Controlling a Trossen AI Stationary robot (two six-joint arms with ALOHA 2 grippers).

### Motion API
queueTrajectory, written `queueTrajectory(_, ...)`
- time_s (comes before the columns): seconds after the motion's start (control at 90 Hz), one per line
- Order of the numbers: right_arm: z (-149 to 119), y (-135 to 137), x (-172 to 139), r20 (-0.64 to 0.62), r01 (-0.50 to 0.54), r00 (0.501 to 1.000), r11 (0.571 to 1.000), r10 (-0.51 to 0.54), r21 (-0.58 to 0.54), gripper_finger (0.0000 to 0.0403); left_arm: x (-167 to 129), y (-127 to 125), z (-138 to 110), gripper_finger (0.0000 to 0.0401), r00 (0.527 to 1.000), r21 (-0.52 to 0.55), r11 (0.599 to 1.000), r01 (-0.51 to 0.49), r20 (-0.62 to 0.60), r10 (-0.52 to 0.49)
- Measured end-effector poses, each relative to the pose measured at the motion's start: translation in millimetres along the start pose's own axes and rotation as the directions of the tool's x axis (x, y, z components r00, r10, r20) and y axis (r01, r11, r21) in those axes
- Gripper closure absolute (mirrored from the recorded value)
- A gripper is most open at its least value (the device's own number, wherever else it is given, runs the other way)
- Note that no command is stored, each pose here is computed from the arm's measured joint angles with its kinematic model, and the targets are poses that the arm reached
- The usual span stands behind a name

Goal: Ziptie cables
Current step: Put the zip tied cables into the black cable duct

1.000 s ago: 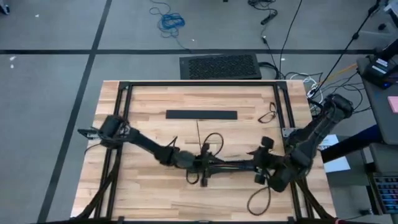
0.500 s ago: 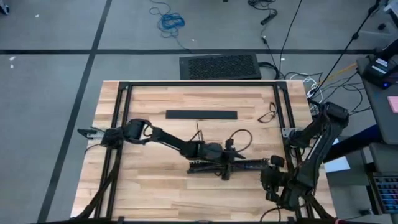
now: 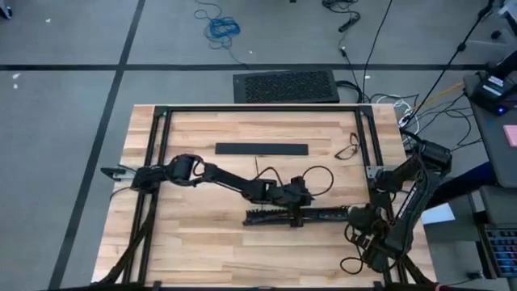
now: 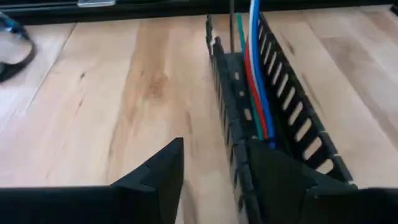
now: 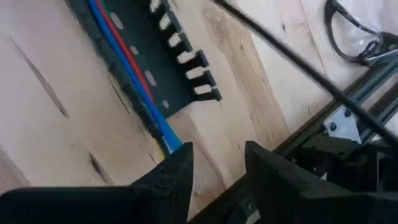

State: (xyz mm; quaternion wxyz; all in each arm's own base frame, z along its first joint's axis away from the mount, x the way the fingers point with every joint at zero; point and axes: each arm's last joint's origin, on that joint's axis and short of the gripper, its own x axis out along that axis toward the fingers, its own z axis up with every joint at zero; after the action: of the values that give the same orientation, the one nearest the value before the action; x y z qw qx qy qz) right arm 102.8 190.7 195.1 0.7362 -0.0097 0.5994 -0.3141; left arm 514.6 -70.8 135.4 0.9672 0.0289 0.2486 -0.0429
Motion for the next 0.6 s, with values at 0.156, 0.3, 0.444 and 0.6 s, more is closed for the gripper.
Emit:
queueTrajectory(0.156,6,1,-12,0.078,-0.027,0.997,1.0,0.028,-0.009,0.0268,0,-1,0,0.0293,1.0,0.006,1.0,0.001,-0.002,-0.001)
queueTrajectory(0.3,17,-2,-34,0.16,-0.024,0.987,1.0,0.025,-0.006,0.0268,-1,-2,-6,0.0342,0.998,0.011,1.0,0.007,-0.065,-0.006)
queueTrajectory(0.444,25,-4,-53,0.244,-0.054,0.968,0.998,0.057,-0.017,0.0268,-3,-2,-15,0.0391,0.983,0.035,0.999,0.016,-0.185,-0.009)
queueTrajectory(0.6,31,-3,-61,0.303,-0.078,0.949,0.997,0.083,-0.03,0.0268,-12,-5,-28,0.0396,0.927,0.056,0.998,0.025,-0.375,-0.003)
